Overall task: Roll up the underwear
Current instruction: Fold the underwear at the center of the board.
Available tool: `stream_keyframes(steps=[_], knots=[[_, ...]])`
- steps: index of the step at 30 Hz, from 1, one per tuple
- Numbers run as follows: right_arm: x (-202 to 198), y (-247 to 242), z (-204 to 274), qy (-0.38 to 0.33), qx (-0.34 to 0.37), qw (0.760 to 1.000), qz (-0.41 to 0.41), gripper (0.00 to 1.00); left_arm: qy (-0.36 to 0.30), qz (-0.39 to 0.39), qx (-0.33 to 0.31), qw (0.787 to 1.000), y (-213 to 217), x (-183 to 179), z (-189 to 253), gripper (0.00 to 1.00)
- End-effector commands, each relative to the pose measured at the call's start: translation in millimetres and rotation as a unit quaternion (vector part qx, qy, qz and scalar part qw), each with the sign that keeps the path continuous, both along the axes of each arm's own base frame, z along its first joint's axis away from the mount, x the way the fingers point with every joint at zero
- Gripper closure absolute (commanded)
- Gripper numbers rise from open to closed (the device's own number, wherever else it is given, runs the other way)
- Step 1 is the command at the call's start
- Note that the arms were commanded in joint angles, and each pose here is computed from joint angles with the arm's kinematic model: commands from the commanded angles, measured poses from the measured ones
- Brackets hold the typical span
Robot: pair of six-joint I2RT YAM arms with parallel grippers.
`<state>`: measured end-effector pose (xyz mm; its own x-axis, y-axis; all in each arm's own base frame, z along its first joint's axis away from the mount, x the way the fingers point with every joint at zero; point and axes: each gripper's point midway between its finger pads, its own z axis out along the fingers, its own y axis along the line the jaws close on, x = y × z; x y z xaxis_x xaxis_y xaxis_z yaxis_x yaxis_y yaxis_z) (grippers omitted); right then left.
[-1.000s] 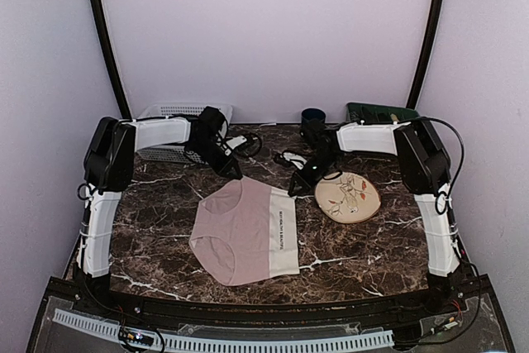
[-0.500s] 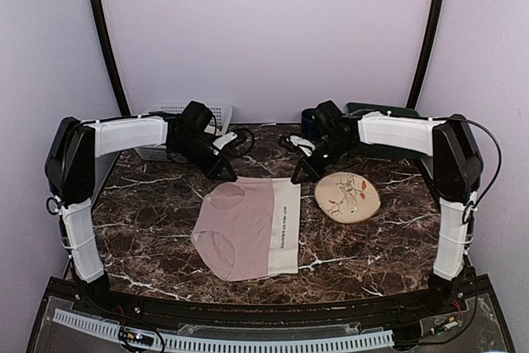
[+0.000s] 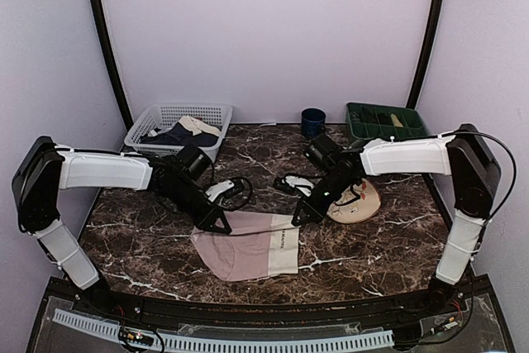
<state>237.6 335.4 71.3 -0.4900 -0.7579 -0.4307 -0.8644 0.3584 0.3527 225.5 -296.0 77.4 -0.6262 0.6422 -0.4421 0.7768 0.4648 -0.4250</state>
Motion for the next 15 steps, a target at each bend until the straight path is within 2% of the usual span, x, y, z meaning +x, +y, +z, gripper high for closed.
stream_keyframes(steps=[1,13,15], knots=[[-13.4,6.5,6.1,-0.01,0.017,1.0,0.0,1.0,-0.001,0.022,-0.022,1.0,0.9,-10.2,10.1,1.0],[-40.8,12.5,5.6,-0.004,0.012,1.0,0.016,1.0,0.009,0.018,-0.02,1.0,5.4,-39.0,11.5,1.0],[-51.2,6.6,-6.2,0.01,0.001,1.0,0.019,1.0,0.015,0.016,-0.022,1.0,4.6,-46.6,8.2,1.0]])
